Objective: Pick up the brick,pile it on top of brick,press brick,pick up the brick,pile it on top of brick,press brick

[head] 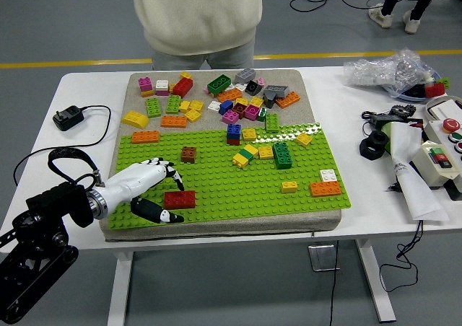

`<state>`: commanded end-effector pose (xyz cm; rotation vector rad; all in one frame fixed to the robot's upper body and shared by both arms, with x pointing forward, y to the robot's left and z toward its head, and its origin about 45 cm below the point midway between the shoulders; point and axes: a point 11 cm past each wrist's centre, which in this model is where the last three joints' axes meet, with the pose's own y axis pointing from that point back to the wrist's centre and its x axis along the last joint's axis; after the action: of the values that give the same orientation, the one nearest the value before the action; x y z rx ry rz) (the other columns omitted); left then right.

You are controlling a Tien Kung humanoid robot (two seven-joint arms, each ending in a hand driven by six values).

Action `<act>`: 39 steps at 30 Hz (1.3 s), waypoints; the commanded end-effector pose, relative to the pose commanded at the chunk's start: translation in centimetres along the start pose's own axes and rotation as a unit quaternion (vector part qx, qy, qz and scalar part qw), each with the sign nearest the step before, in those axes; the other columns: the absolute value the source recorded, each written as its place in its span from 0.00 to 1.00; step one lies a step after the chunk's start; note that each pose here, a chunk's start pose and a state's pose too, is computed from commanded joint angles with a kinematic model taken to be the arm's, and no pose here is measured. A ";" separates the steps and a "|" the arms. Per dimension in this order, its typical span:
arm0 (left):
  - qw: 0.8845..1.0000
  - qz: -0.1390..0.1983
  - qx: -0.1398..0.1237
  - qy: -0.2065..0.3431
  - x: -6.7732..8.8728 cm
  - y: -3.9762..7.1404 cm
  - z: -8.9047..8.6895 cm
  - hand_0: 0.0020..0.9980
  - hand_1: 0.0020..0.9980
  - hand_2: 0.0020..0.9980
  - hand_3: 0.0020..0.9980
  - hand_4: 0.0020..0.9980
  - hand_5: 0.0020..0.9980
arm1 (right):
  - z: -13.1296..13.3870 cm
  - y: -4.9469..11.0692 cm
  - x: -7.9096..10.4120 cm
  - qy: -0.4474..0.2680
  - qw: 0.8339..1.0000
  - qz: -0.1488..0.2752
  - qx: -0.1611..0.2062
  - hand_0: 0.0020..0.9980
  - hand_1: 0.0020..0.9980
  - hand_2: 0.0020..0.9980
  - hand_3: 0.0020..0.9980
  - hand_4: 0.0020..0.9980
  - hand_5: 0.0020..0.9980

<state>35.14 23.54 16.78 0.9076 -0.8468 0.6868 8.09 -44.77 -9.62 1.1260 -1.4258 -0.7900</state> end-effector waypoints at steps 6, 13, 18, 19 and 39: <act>1.000 -0.009 0.005 -0.002 -0.4 -0.1 -0.3 1.00 1.00 0.93 0.62 1.00 0.53 | 0.0 0.0 0.0 0.000 1.000 0.000 0.000 0.77 0.68 0.73 0.75 1.00 0.69; 1.000 -0.010 0.007 -0.002 -0.6 -0.2 -0.5 1.00 1.00 0.95 0.61 1.00 0.54 | 0.0 0.0 0.0 -0.001 1.000 0.000 0.000 0.77 0.68 0.73 0.75 1.00 0.69; 1.000 -0.011 0.007 -0.002 -0.7 -0.2 -0.4 1.00 1.00 0.95 0.61 1.00 0.54 | 0.0 0.0 0.0 -0.001 1.000 0.000 0.000 0.77 0.68 0.73 0.75 1.00 0.69; 1.000 -0.011 0.007 -0.002 -0.7 -0.2 -0.4 1.00 1.00 0.95 0.61 1.00 0.54 | 0.0 0.0 0.0 -0.001 1.000 0.000 0.001 0.77 0.68 0.73 0.75 1.00 0.69; 1.000 -0.003 0.011 -0.005 -1.3 -0.4 -0.7 1.00 1.00 0.95 0.60 1.00 0.54 | 0.1 0.0 0.0 0.001 1.000 -0.001 -0.001 0.76 0.68 0.72 0.75 1.00 0.69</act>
<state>35.06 23.79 15.27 0.9329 -0.8465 0.6887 8.01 -44.74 -9.65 1.1269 -1.4231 -0.7913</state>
